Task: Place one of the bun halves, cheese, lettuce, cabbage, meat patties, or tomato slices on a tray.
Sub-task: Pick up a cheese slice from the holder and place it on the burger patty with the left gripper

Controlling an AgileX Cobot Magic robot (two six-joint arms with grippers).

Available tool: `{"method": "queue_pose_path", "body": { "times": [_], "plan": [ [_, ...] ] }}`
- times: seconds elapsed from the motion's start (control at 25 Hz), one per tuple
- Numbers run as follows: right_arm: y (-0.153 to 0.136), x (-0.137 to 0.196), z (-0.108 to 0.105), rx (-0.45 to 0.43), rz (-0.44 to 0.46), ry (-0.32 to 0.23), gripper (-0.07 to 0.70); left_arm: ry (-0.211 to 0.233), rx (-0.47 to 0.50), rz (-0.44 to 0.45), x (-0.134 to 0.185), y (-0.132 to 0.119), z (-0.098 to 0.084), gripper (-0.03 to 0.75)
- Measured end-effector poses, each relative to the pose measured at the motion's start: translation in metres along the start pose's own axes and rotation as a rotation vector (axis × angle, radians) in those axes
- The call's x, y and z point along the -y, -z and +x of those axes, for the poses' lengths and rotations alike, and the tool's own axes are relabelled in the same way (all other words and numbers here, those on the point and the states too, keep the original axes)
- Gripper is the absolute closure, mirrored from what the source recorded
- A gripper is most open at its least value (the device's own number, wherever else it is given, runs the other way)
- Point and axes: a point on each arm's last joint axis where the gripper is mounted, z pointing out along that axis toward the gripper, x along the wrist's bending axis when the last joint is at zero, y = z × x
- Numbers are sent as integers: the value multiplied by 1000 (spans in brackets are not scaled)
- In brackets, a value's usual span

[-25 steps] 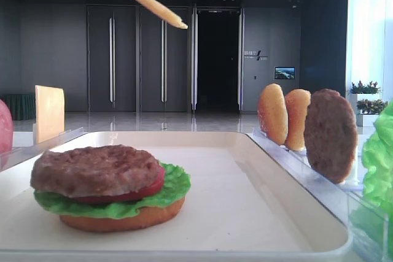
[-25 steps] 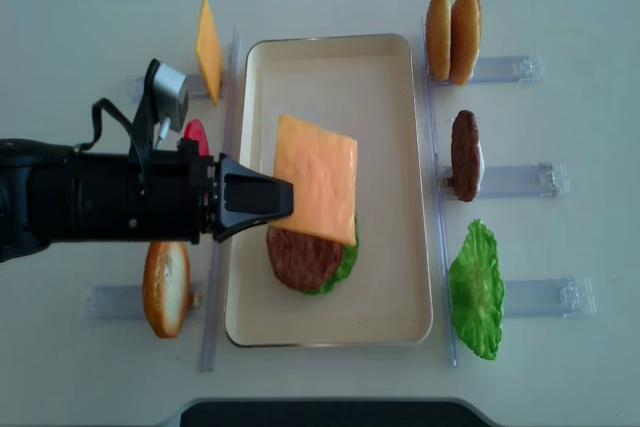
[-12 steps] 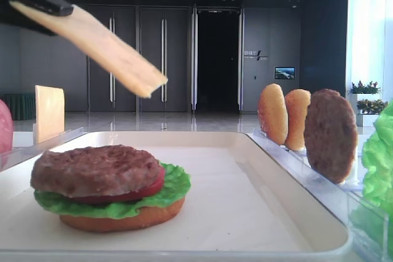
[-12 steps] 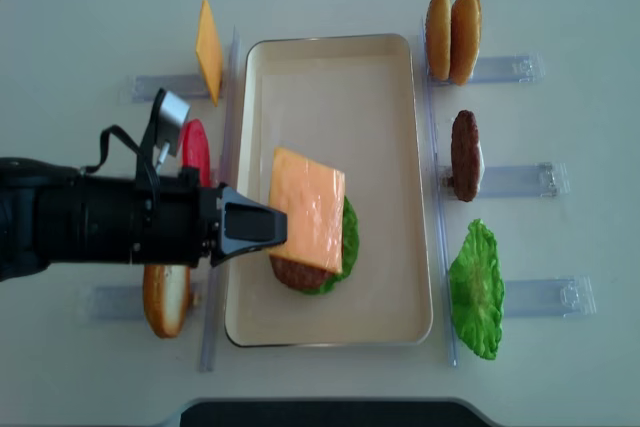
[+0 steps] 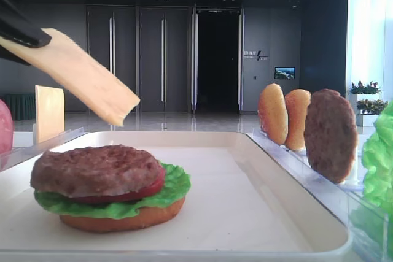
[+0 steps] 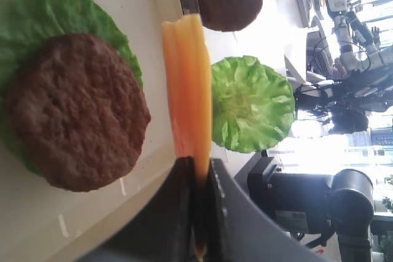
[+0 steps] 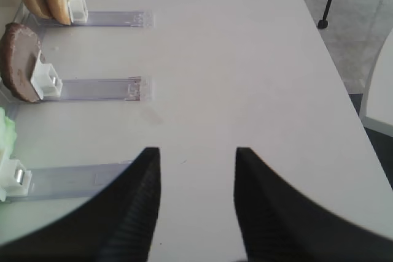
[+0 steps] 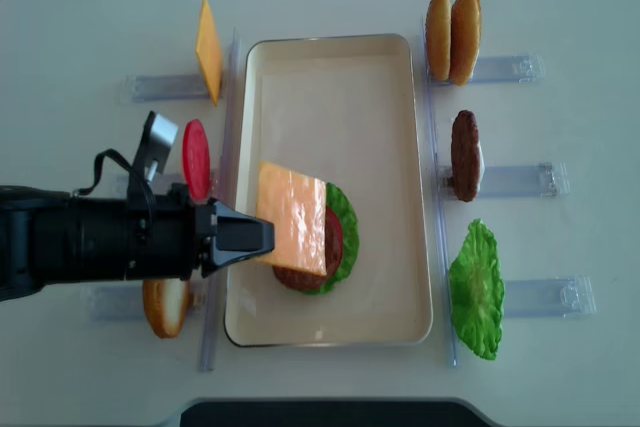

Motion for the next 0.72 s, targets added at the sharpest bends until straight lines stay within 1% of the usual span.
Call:
{"method": "queue_pose_path", "body": {
  "times": [0.16,0.28,0.44,0.6,0.72],
  "plan": [
    [0,0,0,0,0,0,352,-8,-1,-13,-2,1,1,691],
    [0,0,0,0,0,0,352,2,25,-16,-3,-1,2,691],
    [0,0,0,0,0,0,352,47,43,4,-3,-9,12,691],
    [0,0,0,0,0,0,352,85,119,23,-3,-16,16,691],
    [0,0,0,0,0,0,352,86,130,22,-4,-17,17,691]
  ]
}}
